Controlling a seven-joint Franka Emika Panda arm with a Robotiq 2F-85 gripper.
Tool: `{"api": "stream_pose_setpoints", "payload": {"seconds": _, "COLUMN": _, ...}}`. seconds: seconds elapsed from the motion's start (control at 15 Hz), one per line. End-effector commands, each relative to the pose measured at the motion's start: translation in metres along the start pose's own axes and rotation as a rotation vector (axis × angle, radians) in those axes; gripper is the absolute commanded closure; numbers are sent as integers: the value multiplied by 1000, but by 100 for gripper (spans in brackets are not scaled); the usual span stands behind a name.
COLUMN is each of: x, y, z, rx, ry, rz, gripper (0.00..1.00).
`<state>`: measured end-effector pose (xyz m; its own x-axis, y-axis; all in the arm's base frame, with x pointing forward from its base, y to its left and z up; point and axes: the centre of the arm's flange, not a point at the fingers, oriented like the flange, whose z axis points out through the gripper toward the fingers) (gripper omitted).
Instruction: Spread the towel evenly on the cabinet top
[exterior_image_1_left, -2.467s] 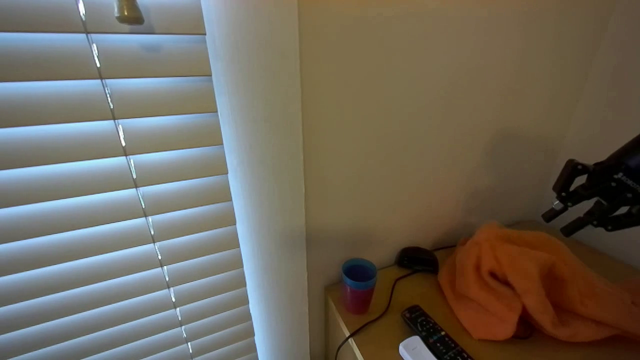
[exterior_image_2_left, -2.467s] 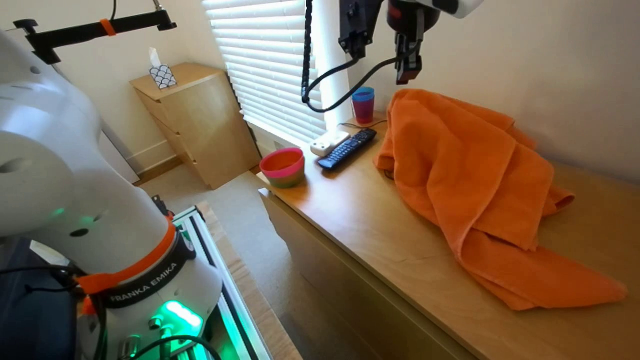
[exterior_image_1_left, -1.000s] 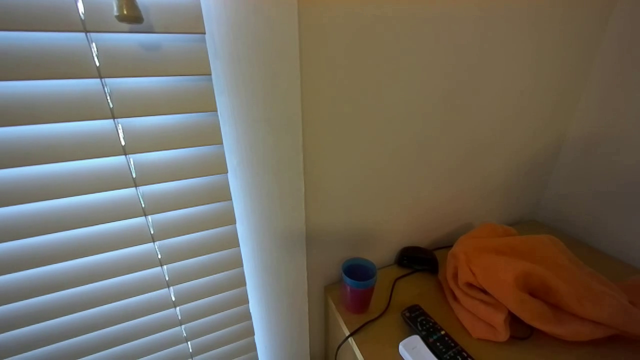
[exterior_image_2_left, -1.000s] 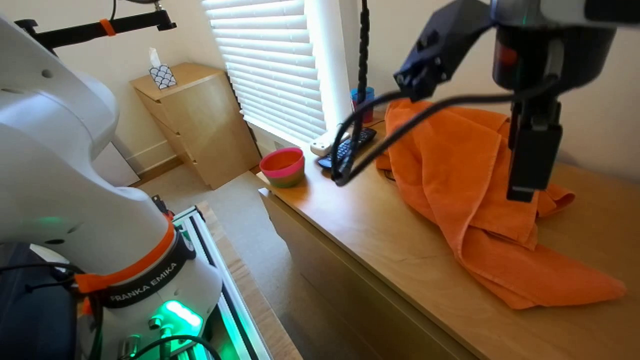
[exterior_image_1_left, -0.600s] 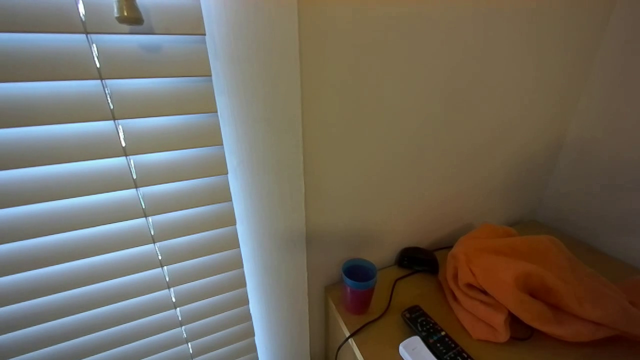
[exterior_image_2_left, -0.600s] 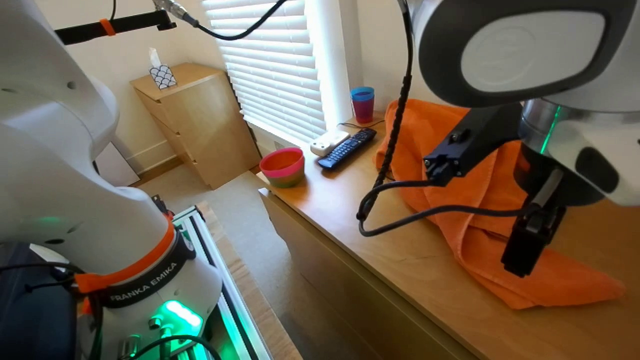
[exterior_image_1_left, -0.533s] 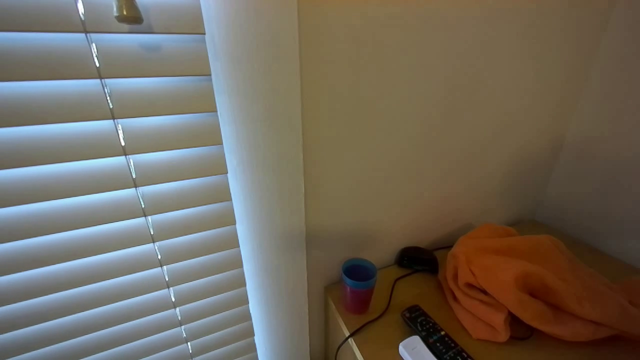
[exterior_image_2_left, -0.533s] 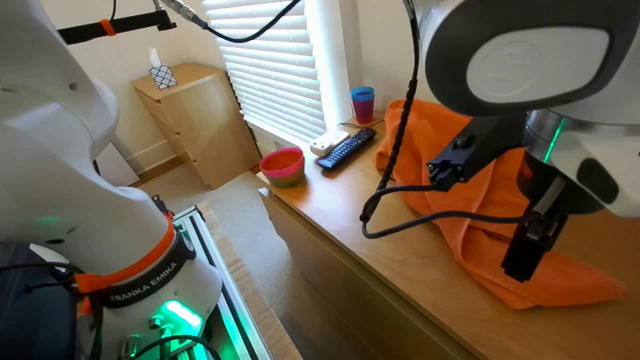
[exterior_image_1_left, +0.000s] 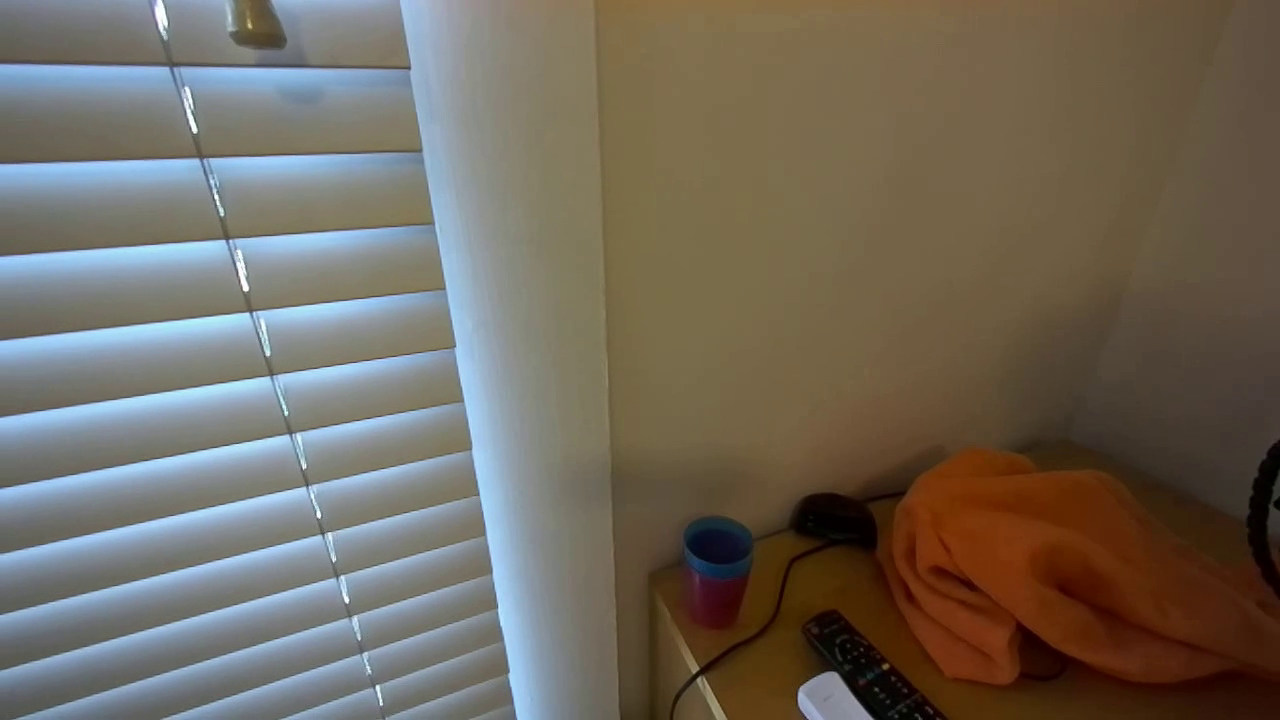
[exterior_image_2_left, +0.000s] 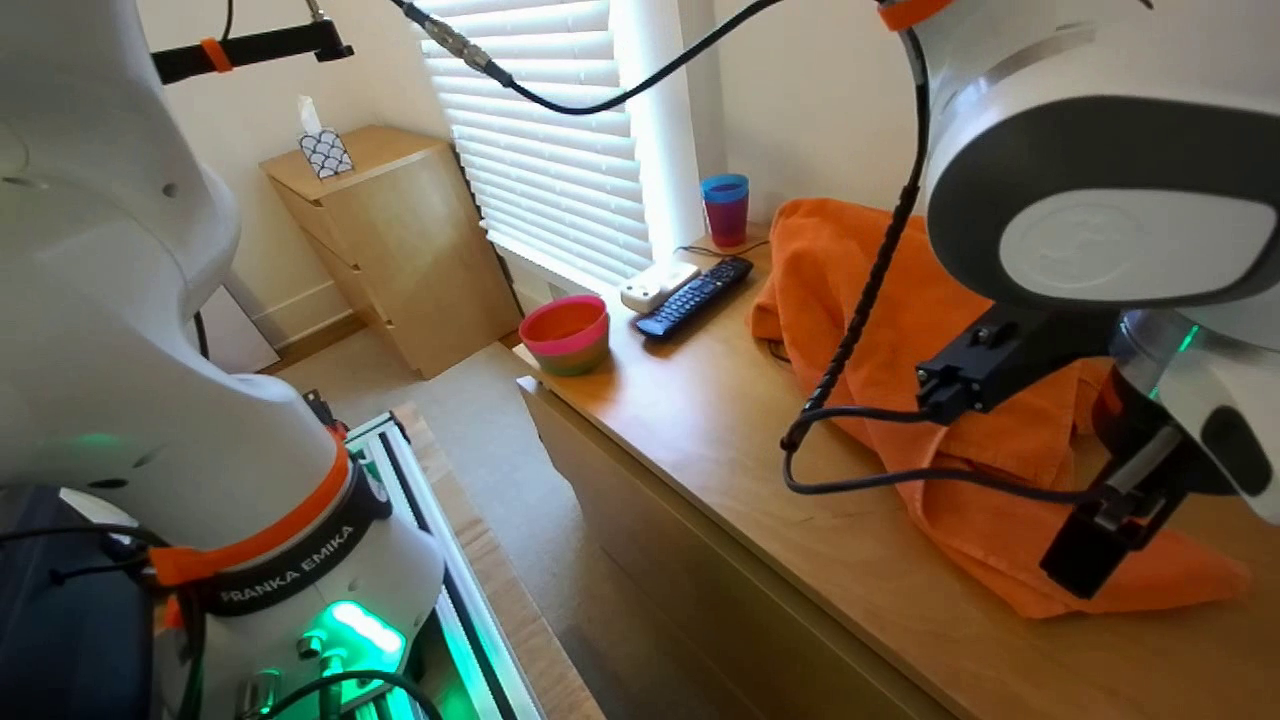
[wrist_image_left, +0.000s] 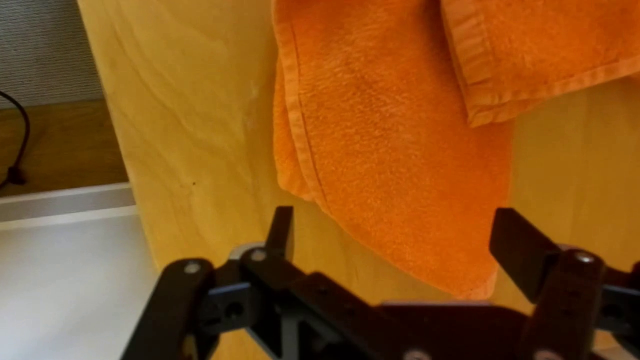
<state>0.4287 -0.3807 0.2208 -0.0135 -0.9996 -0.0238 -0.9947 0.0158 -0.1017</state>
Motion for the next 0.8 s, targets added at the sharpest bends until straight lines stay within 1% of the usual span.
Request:
{"api": "stream_pose_setpoints", "payload": {"seconds": 0.0, "x": 11, "y": -6, "z": 25, "rx": 7, "ry": -30, "rz": 30, "gripper": 26}}
{"api": "stream_pose_setpoints", "payload": {"seconds": 0.13, "x": 10, "y": -7, "z": 31, "rx": 0, "ry": -37, "rz": 31, "gripper": 30}}
{"api": "stream_pose_setpoints", "payload": {"seconds": 0.2, "x": 9, "y": -7, "z": 33, "rx": -2, "ry": -37, "rz": 32, "gripper": 37}}
{"api": "stream_pose_setpoints", "payload": {"seconds": 0.27, "x": 9, "y": -9, "z": 31, "rx": 3, "ry": -37, "rz": 28, "gripper": 47}}
{"api": "stream_pose_setpoints", "payload": {"seconds": 0.6, "x": 4, "y": -14, "z": -5, "rx": 47, "ry": -16, "rz": 8, "gripper": 85}}
{"api": "stream_pose_setpoints", "payload": {"seconds": 0.73, "x": 1, "y": -15, "z": -14, "rx": 51, "ry": -14, "rz": 0, "gripper": 100}}
